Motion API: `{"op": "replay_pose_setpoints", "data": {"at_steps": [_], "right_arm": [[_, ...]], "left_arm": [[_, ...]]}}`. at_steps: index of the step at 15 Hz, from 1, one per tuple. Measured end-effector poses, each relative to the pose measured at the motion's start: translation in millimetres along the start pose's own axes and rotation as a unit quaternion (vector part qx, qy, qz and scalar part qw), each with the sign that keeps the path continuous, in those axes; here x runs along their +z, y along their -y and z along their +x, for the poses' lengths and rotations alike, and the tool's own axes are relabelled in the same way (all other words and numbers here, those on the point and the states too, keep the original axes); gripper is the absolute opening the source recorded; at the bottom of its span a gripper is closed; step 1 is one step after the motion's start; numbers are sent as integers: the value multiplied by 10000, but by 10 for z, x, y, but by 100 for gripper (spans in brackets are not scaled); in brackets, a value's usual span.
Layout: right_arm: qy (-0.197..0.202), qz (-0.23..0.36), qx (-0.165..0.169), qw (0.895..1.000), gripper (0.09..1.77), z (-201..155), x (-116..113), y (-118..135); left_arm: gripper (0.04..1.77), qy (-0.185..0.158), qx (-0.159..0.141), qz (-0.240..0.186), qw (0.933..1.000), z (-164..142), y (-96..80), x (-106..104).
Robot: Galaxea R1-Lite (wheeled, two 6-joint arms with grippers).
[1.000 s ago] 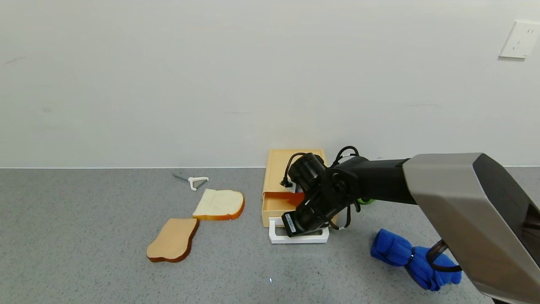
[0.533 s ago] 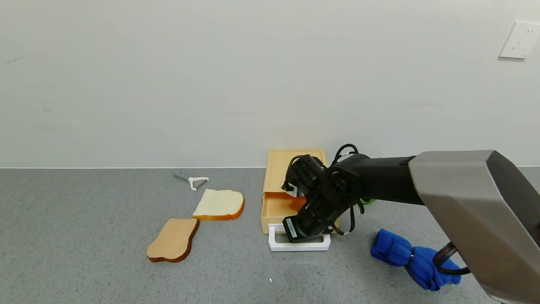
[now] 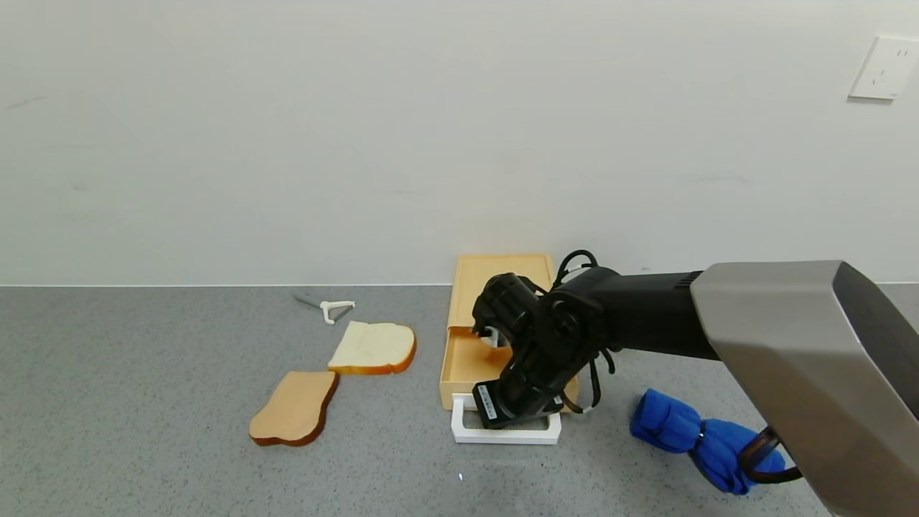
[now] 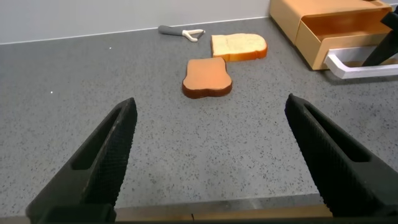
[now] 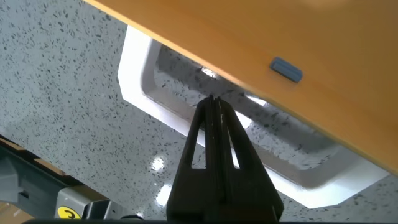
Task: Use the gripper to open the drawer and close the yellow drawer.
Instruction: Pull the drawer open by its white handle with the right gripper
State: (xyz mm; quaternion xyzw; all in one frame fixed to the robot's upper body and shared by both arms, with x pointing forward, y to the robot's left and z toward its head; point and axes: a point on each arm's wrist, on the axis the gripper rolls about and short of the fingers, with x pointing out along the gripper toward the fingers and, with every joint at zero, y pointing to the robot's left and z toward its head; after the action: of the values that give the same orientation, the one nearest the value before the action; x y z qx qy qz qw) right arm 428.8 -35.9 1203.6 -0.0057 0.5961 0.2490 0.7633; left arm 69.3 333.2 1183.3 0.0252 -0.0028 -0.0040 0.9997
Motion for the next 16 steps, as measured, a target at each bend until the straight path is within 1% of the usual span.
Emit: {"op": "replay_pose_setpoints", "data": {"at_steps": [2,9,16], "right_arm": [[-65,28,-71,9999,12,-2,-30,-19],[-339,3,-143,9993,11,-30,-209,-86],[-436,14,-169,9989,11,-96,-313,-121]], "left_arm": [[172,0,0,-2,10000,0,0,0],[172,0,0,-2,10000,0,0,0],[172,0,2,0,10000,0,0,0]]}}
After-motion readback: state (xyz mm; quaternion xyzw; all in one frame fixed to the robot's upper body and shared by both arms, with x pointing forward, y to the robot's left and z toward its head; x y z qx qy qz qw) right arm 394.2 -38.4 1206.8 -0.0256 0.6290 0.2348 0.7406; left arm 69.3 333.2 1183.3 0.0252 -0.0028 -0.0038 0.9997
